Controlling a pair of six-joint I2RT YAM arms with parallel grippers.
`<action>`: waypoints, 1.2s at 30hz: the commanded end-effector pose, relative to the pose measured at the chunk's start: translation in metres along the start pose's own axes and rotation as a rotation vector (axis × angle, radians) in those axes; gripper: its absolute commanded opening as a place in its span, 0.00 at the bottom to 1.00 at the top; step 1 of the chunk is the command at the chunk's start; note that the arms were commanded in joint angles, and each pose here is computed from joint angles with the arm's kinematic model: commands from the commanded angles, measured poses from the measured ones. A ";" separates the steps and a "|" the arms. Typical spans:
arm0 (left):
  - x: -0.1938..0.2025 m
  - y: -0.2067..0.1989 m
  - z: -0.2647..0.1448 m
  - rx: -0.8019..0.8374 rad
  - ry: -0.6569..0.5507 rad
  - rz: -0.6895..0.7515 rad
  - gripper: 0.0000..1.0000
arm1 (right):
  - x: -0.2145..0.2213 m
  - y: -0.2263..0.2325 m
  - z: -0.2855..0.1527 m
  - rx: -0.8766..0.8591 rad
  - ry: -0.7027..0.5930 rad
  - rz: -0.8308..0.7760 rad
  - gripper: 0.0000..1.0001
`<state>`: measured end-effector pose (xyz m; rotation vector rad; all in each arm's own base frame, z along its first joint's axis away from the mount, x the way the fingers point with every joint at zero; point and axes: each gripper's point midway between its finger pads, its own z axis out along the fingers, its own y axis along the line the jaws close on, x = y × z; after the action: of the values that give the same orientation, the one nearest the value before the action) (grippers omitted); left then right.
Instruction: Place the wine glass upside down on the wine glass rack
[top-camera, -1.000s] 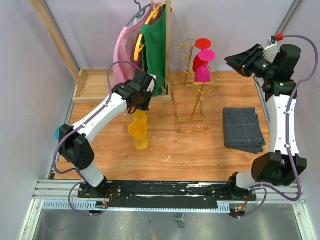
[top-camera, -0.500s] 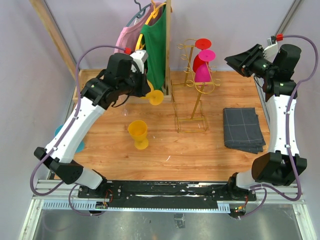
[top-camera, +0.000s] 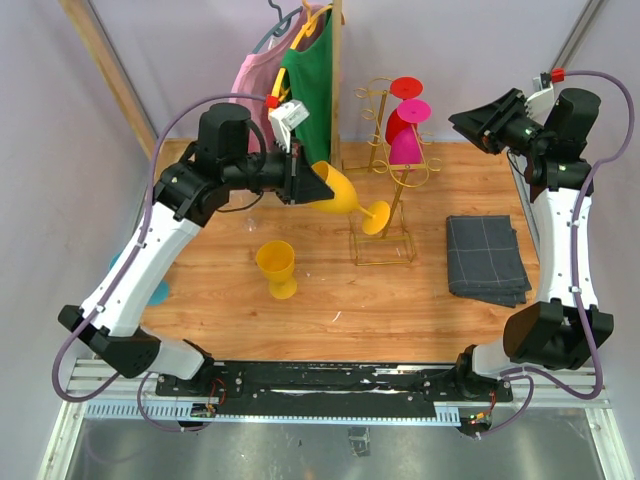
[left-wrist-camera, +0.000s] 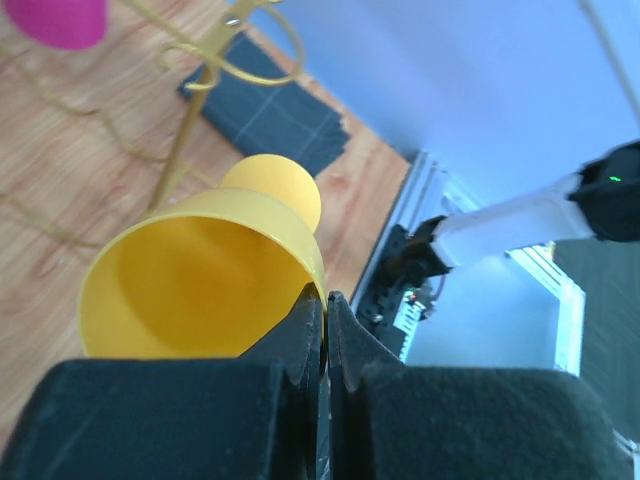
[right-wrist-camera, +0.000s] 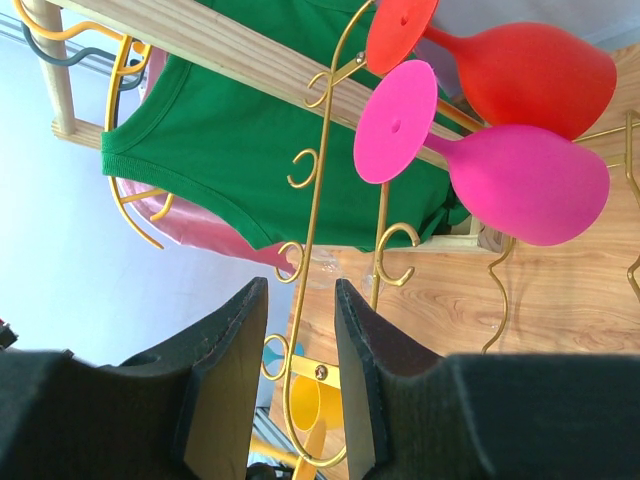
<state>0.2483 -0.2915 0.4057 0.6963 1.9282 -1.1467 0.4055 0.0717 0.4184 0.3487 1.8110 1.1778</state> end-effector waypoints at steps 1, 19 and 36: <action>-0.022 -0.064 -0.030 0.334 -0.082 0.081 0.00 | -0.008 0.003 -0.003 -0.008 -0.029 -0.022 0.34; -0.080 -0.074 -0.100 0.787 -0.342 0.036 0.00 | -0.007 0.033 -0.007 -0.157 -0.034 -0.090 0.35; -0.128 -0.032 -0.109 1.065 -0.540 -0.125 0.00 | 0.024 0.135 -0.005 -0.621 0.086 -0.215 0.37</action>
<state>0.2997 -0.2390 0.5363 0.5143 1.1104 -2.1927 0.3772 0.1308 0.4927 -0.0806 1.5319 1.4254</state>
